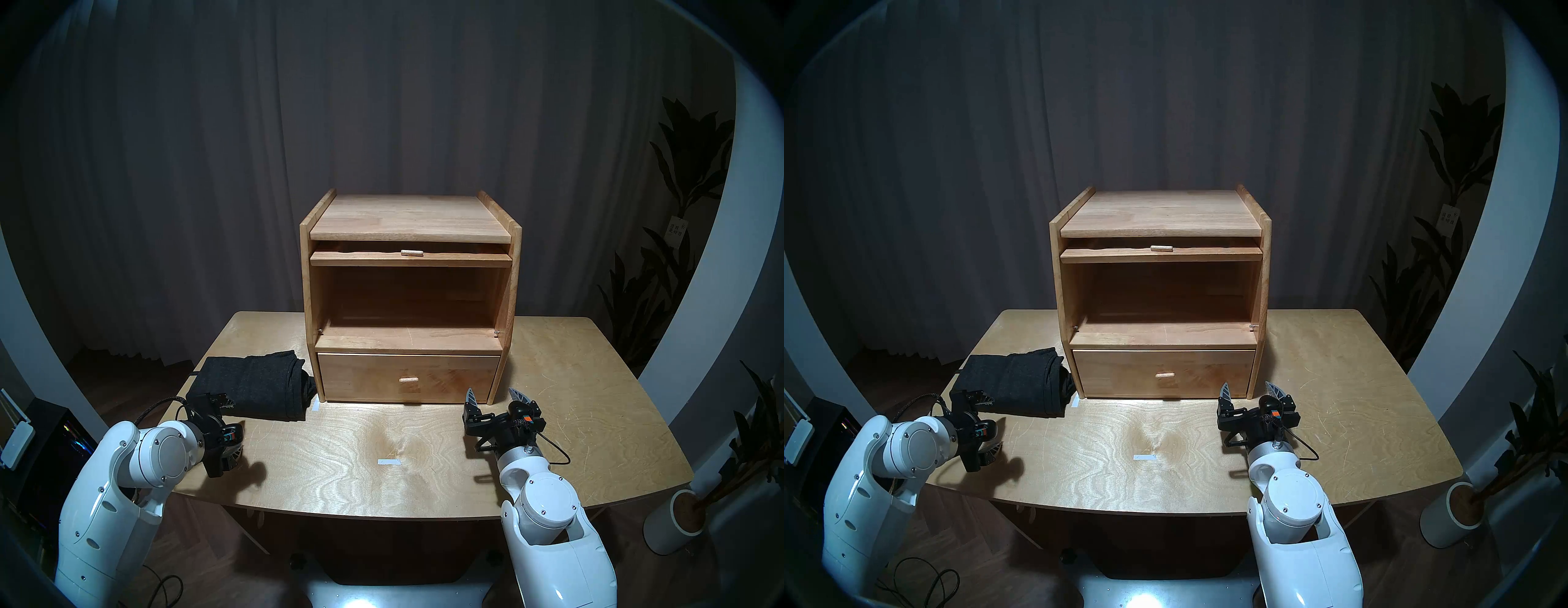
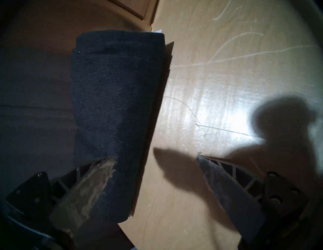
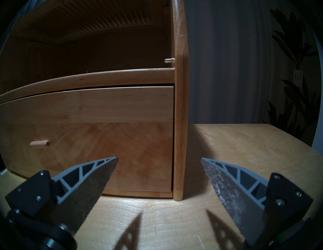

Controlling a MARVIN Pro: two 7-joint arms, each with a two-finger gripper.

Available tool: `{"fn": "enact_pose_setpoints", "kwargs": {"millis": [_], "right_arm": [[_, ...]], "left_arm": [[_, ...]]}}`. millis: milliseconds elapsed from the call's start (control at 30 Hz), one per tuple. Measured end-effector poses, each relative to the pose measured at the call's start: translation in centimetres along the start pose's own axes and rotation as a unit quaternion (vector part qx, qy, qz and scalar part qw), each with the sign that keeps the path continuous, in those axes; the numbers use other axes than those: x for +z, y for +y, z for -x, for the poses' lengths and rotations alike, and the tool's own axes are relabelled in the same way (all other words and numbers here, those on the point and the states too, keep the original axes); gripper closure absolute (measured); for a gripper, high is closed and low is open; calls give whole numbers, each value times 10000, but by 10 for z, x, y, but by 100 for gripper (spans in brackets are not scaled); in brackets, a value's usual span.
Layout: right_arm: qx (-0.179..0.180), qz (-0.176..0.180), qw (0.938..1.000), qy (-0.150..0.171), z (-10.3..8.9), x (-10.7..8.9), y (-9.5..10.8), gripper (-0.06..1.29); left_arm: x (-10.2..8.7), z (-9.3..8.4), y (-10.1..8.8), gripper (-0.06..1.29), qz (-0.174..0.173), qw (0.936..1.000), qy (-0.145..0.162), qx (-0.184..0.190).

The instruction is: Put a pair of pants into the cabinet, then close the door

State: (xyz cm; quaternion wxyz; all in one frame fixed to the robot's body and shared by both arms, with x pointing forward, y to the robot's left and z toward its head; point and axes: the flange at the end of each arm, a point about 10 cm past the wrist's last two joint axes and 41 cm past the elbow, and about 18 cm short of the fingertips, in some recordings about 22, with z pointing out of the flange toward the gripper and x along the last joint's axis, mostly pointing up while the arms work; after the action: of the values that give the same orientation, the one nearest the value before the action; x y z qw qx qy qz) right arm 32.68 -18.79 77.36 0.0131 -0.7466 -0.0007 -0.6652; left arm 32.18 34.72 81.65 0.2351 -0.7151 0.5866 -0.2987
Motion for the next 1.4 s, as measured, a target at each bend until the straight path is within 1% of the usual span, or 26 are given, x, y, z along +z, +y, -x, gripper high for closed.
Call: {"fn": "enact_pose_setpoints", "kwargs": {"millis": [300, 833, 1000, 1067, 1100, 1167, 1200, 1233, 1267, 1333, 1400], "right_arm": [[-1, -1, 10000, 3, 0, 0, 0, -2], [-1, -1, 10000, 8, -1, 0, 0, -2], [-2, -2, 10000, 11, -1, 0, 0, -2], [-2, -2, 10000, 13, -1, 0, 0, -2], [-2, -2, 10000, 15, -1, 0, 0, -2], [-2, -2, 10000, 18, -2, 0, 0, -2], [-2, -2, 10000, 20, -2, 0, 0, -2], [-2, -2, 10000, 22, -2, 0, 0, -2], [-2, -2, 10000, 22, -2, -1, 0, -2], [-2, -1, 10000, 25, -2, -1, 0, -2], [-3, -1, 10000, 27, -2, -1, 0, -2]], "left_arm": [[18, -4, -17, 1, -154, 9997, -136, 132], [52, -4, -43, 1, -370, 9978, -396, 382], [66, -5, -49, 1, -443, 9977, -413, 305], [75, -7, -47, 3, -389, 9983, -391, 200], [79, -8, -47, 16, -373, 9985, -366, 132], [85, -11, -50, 92, -376, 9988, -303, 6], [88, -13, -52, 114, -378, 9989, -269, -58], [89, -14, -54, 124, -376, 9989, -229, -127], [90, -15, -54, 124, -375, 9989, -211, -156], [92, -18, -56, 119, -377, 9986, -96, -350], [91, -20, -55, 119, -386, 9973, 46, -625]]}}
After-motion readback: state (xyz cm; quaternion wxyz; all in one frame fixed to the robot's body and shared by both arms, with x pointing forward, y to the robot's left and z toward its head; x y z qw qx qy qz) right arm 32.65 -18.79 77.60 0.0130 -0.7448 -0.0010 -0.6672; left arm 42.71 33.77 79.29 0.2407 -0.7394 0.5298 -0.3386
